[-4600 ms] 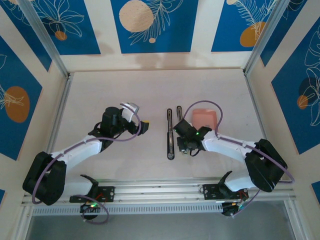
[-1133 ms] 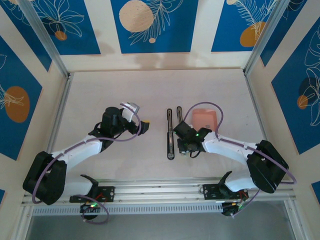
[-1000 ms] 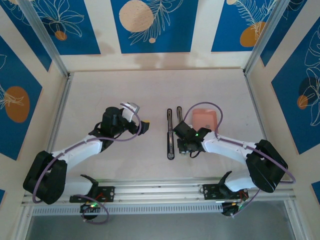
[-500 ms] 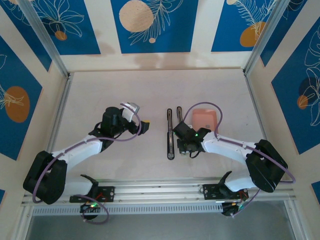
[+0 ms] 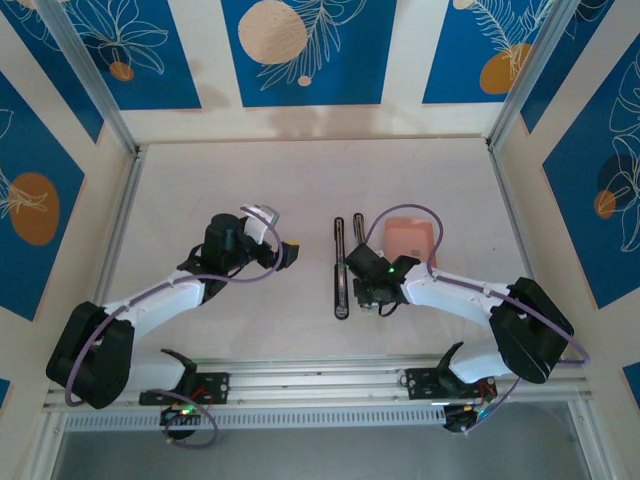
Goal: Load the staples into the stapler
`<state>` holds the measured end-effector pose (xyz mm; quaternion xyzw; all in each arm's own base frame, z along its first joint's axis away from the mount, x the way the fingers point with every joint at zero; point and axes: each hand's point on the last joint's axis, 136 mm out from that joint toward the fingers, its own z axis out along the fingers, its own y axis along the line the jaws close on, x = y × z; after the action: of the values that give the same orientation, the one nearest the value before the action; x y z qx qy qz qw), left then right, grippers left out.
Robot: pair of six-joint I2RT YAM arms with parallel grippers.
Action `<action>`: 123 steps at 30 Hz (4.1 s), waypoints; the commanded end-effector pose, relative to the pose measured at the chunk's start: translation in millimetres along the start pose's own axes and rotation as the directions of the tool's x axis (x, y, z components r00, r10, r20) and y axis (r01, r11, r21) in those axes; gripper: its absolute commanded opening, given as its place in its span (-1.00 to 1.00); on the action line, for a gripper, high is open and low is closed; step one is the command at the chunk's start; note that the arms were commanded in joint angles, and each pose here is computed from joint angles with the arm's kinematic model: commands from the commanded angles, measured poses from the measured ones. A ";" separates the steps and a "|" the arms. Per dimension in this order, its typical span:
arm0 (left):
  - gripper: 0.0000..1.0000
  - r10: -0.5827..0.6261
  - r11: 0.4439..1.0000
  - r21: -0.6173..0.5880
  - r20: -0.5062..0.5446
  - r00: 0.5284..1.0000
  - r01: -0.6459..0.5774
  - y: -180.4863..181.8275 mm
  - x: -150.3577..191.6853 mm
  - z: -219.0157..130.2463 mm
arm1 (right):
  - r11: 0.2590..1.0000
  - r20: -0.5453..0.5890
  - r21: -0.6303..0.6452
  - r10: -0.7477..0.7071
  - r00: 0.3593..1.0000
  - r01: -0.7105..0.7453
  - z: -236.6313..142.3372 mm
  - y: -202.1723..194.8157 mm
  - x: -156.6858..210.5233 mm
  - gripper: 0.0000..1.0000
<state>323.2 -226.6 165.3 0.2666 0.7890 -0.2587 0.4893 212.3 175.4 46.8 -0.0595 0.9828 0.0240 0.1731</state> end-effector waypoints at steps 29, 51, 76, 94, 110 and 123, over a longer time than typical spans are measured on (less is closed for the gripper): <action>1.00 -0.008 0.999 0.031 0.006 1.000 0.008 -6.0 1.4 2.3 | 0.986 -0.032 -0.136 0.093 0.995 -0.097 -34.4 2.1 -15.7 -0.34; 1.00 -0.004 1.000 0.026 0.005 1.000 0.004 -5.0 0.9 2.6 | 0.972 -0.179 -0.104 0.190 0.965 -0.210 -1.4 -7.1 -7.0 -0.52; 1.00 -0.007 0.998 0.070 0.011 1.000 0.006 -12.3 -2.7 5.5 | 0.965 -0.114 -0.143 0.207 0.972 -0.222 -44.7 -19.9 -24.5 -0.47; 1.00 -0.041 0.998 0.046 0.022 0.999 0.040 -8.2 -4.9 4.6 | 0.939 -0.098 -0.203 0.263 0.960 -0.278 -54.7 -35.2 -42.7 -0.31; 1.00 -0.023 0.999 0.045 0.033 0.999 0.021 -6.5 -9.2 8.3 | 0.940 -0.131 -0.134 0.297 0.946 -0.313 -48.7 -76.5 -79.5 -0.10; 1.00 -0.017 1.000 0.020 0.017 1.000 0.017 6.4 -28.0 37.9 | 0.744 -0.123 -0.243 0.613 0.781 -0.622 -45.7 -107.6 -112.9 -0.08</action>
<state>350.0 -245.7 163.0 0.2562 0.7929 -0.2793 0.4772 308.3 75.2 120.6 0.1999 0.9561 0.1678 0.1330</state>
